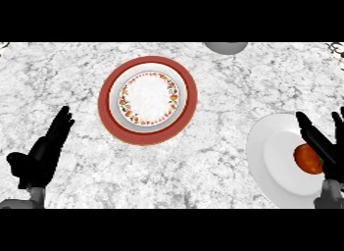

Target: Pick the tomato from the plate and place it in the plate

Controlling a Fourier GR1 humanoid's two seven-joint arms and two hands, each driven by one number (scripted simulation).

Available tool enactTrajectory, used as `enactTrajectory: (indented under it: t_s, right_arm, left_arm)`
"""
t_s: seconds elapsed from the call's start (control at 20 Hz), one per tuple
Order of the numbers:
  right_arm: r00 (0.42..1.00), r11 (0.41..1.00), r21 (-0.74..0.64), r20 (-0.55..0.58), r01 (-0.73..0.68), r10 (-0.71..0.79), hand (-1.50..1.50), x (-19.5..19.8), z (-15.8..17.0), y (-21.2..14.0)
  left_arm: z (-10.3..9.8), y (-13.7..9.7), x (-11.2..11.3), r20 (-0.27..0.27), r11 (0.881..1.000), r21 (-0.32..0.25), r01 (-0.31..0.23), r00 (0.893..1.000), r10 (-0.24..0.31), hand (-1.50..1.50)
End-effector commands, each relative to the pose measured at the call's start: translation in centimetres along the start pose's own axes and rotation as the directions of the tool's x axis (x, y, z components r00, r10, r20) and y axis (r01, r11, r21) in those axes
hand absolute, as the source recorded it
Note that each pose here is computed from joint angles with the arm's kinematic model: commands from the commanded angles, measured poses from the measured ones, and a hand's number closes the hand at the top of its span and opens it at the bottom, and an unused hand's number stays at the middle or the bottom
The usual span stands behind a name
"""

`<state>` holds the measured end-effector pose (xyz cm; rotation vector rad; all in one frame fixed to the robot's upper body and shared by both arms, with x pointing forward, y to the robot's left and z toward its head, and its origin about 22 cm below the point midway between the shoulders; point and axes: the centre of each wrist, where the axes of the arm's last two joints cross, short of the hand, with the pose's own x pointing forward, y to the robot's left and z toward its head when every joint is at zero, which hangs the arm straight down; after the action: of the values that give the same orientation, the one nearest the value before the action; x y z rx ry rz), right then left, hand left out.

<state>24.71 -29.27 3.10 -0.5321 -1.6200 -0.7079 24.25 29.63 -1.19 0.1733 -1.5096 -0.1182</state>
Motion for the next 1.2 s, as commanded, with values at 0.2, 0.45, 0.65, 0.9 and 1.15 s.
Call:
enactTrajectory:
  t_s: [0.2, 0.45, 0.65, 0.9, 1.15]
  right_arm:
    - [0.988, 0.977, -0.148, -0.025, -0.157, 0.155, -1.5, 3.0, 3.9, -4.5]
    - [0.908, 0.921, 0.002, -0.167, -0.39, 0.385, -1.5, 3.9, 3.1, -7.7]
    - [0.799, 0.843, 0.212, -0.27, -0.495, 0.537, -1.5, 5.3, 4.1, -9.2]
    - [0.743, 0.811, 0.291, -0.329, -0.507, 0.583, -1.5, 7.8, 2.7, -8.2]
    - [0.667, 0.771, 0.382, -0.39, -0.509, 0.634, -1.5, 8.6, 2.3, -9.8]
  left_arm:
    - [0.2, 0.6, -0.7, 0.008, 1.0, -0.021, -0.004, 1.0, 0.004, 0.0]
    - [0.1, 1.6, -0.8, 0.011, 1.0, -0.022, 0.01, 1.0, -0.01, 0.0]
    - [-0.8, 0.6, -0.4, 0.003, 1.0, -0.014, -0.004, 1.0, 0.004, 0.0]
    - [0.0, 0.7, -0.7, 0.009, 0.999, -0.035, 0.007, 1.0, -0.006, 0.0]
    - [-1.2, 0.8, 0.2, 0.004, 1.0, -0.006, 0.004, 1.0, -0.004, 0.0]
